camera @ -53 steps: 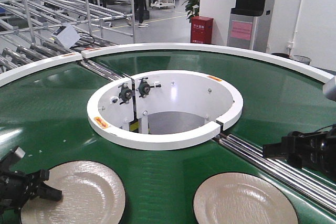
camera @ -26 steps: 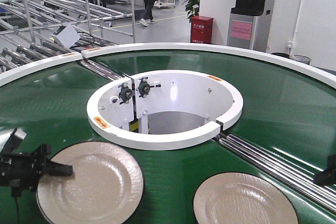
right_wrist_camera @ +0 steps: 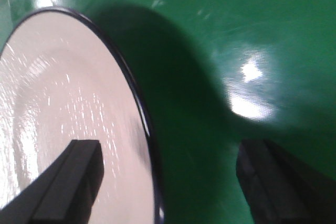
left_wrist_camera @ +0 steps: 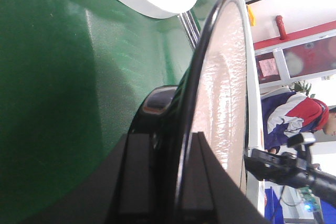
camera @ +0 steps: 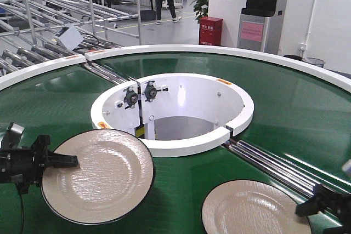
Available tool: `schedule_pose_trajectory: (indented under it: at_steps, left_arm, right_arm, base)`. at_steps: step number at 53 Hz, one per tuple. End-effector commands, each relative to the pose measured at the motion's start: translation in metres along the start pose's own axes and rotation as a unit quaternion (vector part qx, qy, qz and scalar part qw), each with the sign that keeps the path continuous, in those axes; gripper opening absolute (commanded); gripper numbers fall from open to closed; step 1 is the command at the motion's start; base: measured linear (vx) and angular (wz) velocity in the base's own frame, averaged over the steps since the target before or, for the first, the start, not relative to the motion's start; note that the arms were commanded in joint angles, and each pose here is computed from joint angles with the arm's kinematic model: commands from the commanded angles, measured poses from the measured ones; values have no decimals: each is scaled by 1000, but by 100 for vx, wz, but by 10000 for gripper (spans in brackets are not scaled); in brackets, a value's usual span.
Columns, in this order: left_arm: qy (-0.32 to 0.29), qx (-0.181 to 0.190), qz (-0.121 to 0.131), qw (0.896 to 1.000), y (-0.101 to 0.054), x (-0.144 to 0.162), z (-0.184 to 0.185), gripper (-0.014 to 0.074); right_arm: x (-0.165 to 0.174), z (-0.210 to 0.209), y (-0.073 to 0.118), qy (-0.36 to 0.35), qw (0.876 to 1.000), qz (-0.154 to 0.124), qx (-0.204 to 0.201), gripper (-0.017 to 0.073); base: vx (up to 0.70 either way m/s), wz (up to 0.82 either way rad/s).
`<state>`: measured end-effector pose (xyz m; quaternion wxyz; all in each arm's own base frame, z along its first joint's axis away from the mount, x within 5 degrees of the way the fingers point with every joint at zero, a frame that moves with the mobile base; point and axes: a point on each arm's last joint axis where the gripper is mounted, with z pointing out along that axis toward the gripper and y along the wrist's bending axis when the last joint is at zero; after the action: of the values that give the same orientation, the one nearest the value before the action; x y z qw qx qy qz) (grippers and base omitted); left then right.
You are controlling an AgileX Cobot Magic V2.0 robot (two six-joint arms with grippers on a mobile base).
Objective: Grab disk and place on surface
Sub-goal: 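Lower both grippers to the rims of the two cream plates, then close both grippers on the plate rims and lift the plates upright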
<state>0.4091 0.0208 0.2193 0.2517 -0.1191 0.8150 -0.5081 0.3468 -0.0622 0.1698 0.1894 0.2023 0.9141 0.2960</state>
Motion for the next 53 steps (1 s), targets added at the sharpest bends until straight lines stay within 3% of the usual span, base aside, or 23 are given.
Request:
schedule_pose_trajectory:
  at_steps: [1, 5, 9, 13, 19, 31, 36, 46, 53]
  left_arm:
    - [-33, 78, 15, 996, -46, -9, -14, -8]
    - [-33, 78, 15, 996, -46, -9, -14, -8]
    - [-33, 78, 15, 996, -46, -9, -14, -8]
    - [-34, 77, 15, 996, -46, -9, -14, -8]
    - [-35, 76, 15, 996, -45, -9, -14, -8]
    - [-31, 80, 5, 996, -46, -9, -14, -8]
    - [-29, 84, 2, 996, -51, -8, -16, -8]
    - [-24, 101, 5, 995, -74, -3, -27, -8]
    - [-18, 119, 35, 992, -99, 4, -40, -8]
  right_arm:
    - [-4, 7, 25, -15, 999, -19, -34, 564]
    - [1, 24, 34, -6, 999, -17, -44, 544]
    - [3, 35, 41, -5, 998, -11, -55, 463]
    - [4, 38, 44, -7, 998, -16, -66, 312]
    - [3, 34, 46, -8, 997, -11, -78, -12]
    - [0, 0, 59, -19, 991, -10, -129, -11]
    - [-4, -30, 69, -50, 985, 4, -164, -9]
    - [-1, -93, 97, -119, 966, -1, -231, -9]
    - [7, -121, 114, -149, 956, -12, -252, -9]
  base:
    - [0, 0]
    - [0, 0]
    - [0, 0]
    - [0, 0]
    - [0, 0]
    - [0, 0]
    - [0, 0]
    - [0, 0]
    - [0, 0]
